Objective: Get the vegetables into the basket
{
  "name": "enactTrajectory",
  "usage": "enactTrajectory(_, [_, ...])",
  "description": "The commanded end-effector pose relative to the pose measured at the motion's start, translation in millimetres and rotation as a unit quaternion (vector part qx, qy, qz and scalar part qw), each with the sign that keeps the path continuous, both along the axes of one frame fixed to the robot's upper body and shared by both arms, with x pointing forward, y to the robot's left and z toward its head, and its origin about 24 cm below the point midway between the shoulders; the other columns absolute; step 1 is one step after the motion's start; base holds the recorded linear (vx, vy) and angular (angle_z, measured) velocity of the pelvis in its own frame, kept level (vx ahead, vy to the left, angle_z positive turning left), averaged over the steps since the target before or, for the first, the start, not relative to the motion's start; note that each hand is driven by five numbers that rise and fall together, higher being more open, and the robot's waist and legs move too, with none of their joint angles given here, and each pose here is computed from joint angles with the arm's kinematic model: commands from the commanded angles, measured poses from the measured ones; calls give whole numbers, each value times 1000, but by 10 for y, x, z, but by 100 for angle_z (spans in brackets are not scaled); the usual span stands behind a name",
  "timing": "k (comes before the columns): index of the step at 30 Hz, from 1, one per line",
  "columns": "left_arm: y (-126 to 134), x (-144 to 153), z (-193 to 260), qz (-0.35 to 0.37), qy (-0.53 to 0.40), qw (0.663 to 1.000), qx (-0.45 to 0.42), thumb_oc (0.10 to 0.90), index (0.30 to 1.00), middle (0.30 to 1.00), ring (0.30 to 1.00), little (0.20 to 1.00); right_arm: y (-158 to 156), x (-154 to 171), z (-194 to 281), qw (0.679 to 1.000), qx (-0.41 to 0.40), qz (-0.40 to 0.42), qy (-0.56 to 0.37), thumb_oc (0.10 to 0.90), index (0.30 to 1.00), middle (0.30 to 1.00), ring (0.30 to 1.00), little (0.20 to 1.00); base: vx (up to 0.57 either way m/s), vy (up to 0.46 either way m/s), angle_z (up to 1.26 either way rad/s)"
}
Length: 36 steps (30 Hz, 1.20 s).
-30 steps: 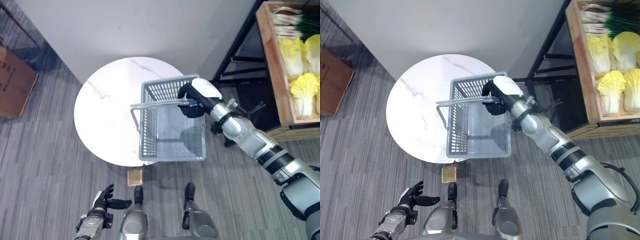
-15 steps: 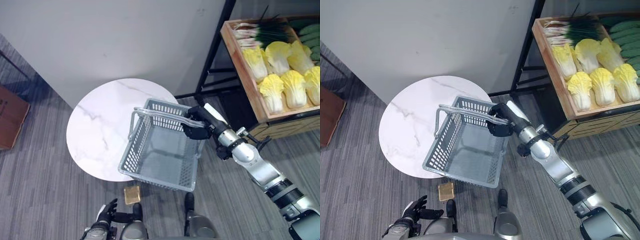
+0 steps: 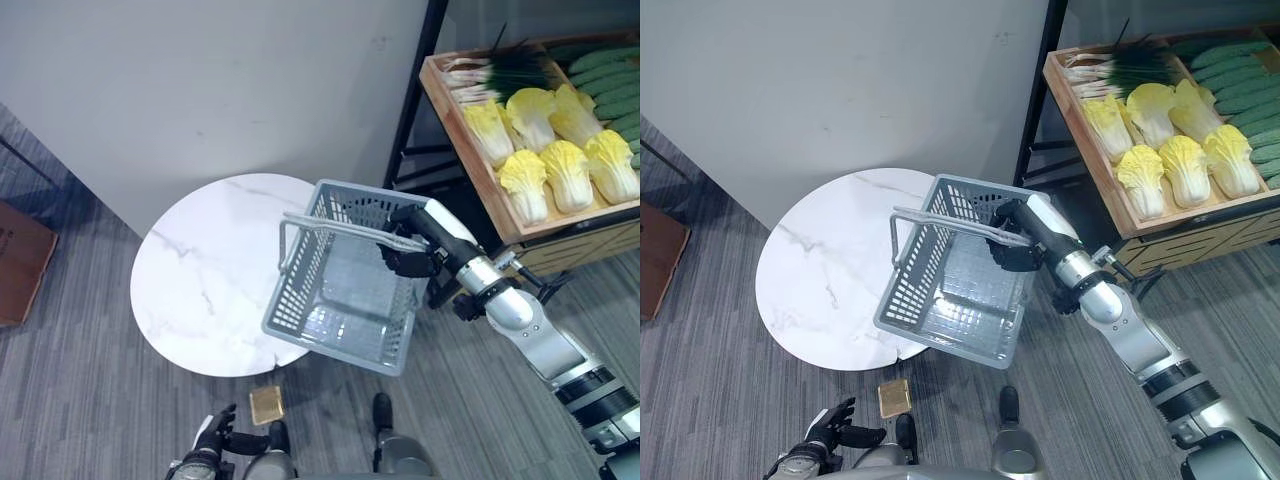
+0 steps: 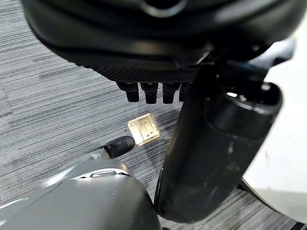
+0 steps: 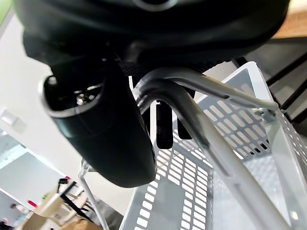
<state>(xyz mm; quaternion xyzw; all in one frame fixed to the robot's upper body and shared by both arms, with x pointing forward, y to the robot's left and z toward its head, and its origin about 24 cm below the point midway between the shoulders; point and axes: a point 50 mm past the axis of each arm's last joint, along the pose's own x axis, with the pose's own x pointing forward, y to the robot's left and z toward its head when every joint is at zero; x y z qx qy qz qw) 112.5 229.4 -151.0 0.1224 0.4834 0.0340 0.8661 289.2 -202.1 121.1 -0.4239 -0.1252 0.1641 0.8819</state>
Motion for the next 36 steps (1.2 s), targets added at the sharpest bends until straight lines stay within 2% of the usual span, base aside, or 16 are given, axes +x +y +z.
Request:
enactTrajectory(1, [207, 75, 59, -28, 3, 999, 47, 900, 1000, 1000, 1000, 1000, 210, -111, 977, 963, 86, 77, -243, 400, 300, 300, 300, 300, -13, 67, -3])
enactTrajectory(5, [275, 202, 124, -42, -14, 997, 67, 900, 1000, 1000, 1000, 1000, 86, -122, 934, 966, 46, 45, -252, 400, 300, 300, 300, 300, -51, 177, -17])
enactTrajectory(14, [419, 411, 265, -29, -56, 994, 92, 900, 1000, 1000, 1000, 1000, 14, -102, 783, 970, 42, 10, -239, 400, 300, 300, 300, 300, -88, 134, -51])
enactTrajectory(27, [487, 59, 151, -9, -2, 996, 88, 900, 1000, 1000, 1000, 1000, 169, -110, 778, 970, 44, 47, -234, 400, 300, 300, 300, 300, -78, 60, -60])
enactTrajectory(36, [400, 138, 154, -18, -17, 997, 76, 900, 1000, 1000, 1000, 1000, 138, -167, 756, 971, 34, 50, -229, 400, 300, 300, 300, 300, -45, -112, -34])
